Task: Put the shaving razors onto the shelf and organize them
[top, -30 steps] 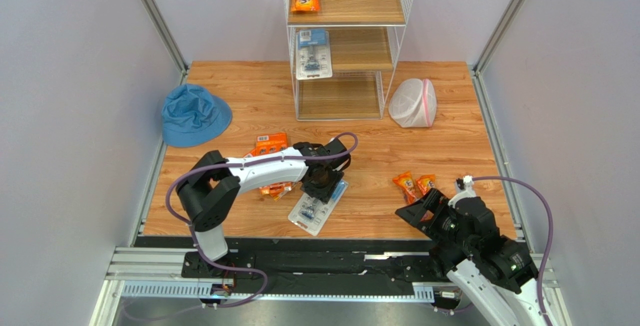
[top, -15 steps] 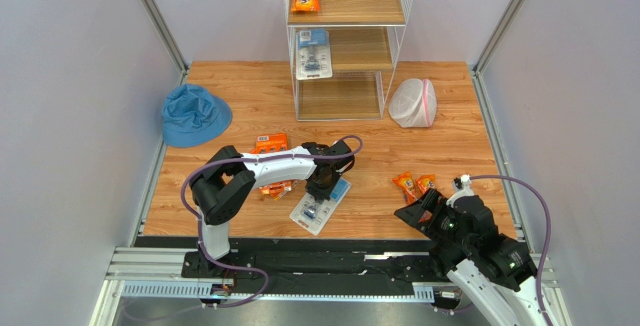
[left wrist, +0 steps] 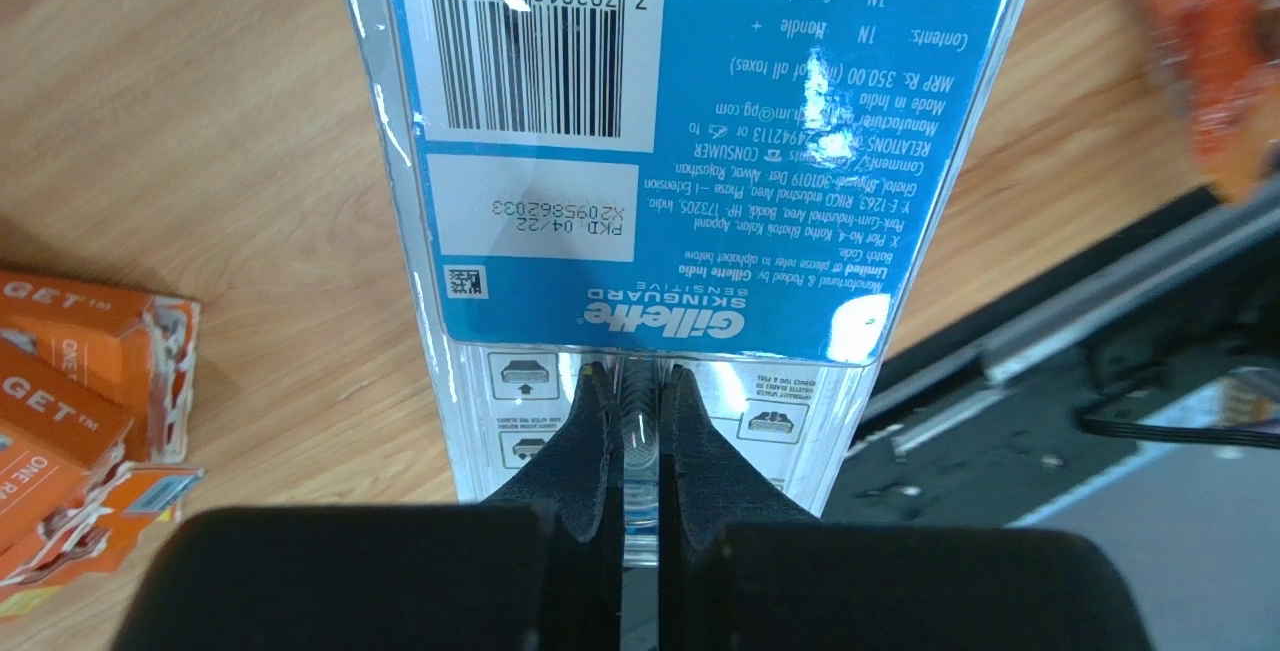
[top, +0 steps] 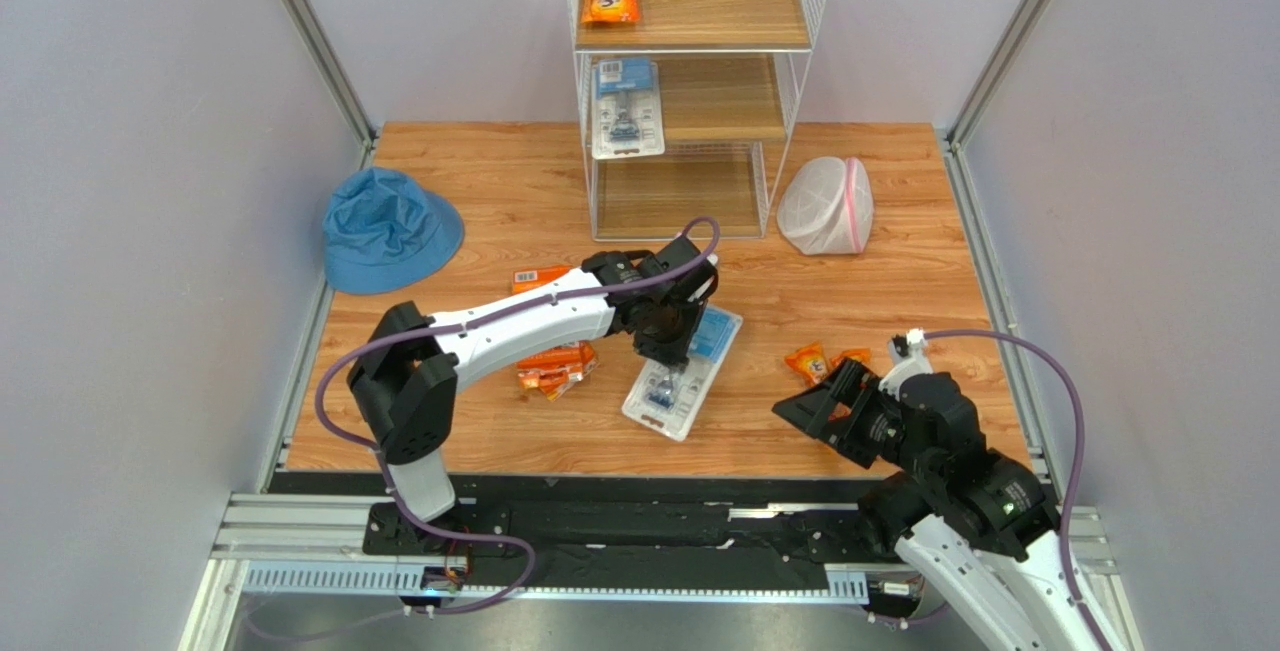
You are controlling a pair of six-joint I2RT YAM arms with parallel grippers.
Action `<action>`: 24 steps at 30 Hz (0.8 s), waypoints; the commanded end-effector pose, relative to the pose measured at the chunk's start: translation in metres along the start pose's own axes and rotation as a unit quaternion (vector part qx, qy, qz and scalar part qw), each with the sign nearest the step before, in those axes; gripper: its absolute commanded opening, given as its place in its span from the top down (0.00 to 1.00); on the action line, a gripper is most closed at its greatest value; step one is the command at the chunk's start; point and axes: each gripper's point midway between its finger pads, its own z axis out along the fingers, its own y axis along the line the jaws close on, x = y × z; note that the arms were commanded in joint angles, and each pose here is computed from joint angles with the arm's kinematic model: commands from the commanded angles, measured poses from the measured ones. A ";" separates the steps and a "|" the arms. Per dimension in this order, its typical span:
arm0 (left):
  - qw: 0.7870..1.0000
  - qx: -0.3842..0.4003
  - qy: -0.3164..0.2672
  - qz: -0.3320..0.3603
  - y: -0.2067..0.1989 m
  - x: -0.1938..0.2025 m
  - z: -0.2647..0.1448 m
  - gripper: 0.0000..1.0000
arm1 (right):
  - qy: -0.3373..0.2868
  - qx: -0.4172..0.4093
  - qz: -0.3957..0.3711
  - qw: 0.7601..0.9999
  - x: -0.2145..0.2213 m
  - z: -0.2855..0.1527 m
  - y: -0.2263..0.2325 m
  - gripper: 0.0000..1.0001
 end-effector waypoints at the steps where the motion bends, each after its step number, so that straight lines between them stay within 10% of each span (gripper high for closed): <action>1: 0.994 0.078 -0.059 -0.039 -0.038 -0.036 -0.043 1.00 | -0.005 -0.060 -0.024 0.998 -0.010 0.008 0.030 0.12; 24: 0.980 0.172 -0.081 -0.064 -0.076 -0.062 -0.071 1.00 | 0.045 -0.105 -0.044 0.992 0.018 0.073 0.087 0.19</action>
